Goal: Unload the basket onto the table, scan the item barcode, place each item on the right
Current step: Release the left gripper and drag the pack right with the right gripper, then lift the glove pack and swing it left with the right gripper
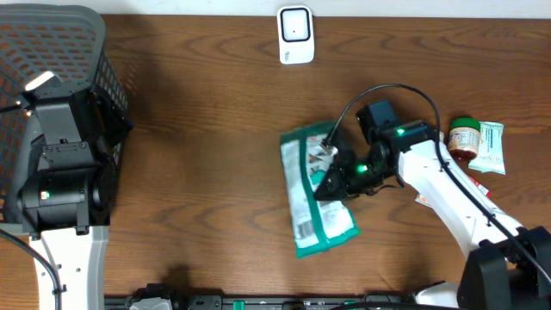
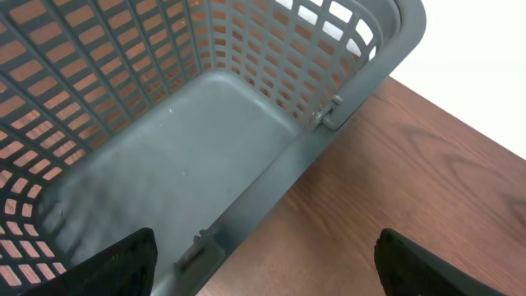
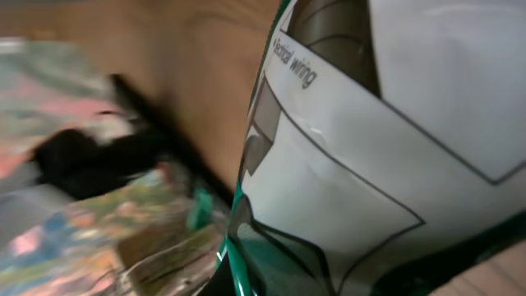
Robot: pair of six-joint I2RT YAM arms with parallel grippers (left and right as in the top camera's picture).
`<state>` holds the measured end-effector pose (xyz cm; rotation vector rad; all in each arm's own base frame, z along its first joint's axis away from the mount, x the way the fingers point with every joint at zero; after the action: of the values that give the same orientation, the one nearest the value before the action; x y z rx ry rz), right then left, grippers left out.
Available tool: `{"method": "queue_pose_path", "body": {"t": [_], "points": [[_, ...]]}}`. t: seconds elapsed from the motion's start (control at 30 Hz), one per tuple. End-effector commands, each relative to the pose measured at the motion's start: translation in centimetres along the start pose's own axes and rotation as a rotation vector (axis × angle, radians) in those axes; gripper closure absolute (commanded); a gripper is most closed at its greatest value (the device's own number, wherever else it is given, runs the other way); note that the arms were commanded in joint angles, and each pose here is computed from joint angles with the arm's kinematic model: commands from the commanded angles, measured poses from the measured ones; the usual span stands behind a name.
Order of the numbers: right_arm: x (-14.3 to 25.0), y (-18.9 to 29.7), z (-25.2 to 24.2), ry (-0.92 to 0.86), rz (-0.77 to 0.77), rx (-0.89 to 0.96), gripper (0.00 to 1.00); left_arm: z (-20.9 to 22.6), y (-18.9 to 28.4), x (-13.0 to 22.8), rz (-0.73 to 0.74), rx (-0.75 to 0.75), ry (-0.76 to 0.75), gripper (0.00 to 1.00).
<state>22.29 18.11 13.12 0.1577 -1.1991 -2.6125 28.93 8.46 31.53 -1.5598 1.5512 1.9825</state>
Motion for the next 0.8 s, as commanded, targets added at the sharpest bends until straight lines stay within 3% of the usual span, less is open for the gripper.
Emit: {"method": "queue_pose_path", "body": {"t": [0.0,0.27,0.53,0.77], "points": [[-0.4,2.9,-1.2,0.059,-0.096,0.195,0.99,0.3,-0.1,-0.2,-0.005,-0.023,0.002,0.15],[0.0,9.6,-0.8,0.171,-0.249,0.477,0.99,0.3,-0.1,-0.2,-0.005,-0.023,0.002,0.15],[0.8,13.8,2.7,0.284,-0.421,0.486,0.99,0.3,-0.1,-0.2,-0.005,-0.023,0.002,0.15],[2.7,16.3,2.6,0.329,-0.379,0.657,0.99,0.3,-0.1,-0.2,-0.005,-0.023,0.002,0.15]]}}
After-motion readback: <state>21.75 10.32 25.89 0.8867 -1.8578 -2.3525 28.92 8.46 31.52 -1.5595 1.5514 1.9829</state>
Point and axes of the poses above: each gripper's point midway between its finger pads, its own y axis back along the fingers, its own z axis along the line the jaws close on, x = y × z, the point moved 2 cm from there along y, back along the fingers, and after that the axes turned 1 degree about -y, right-handed, at the moved point
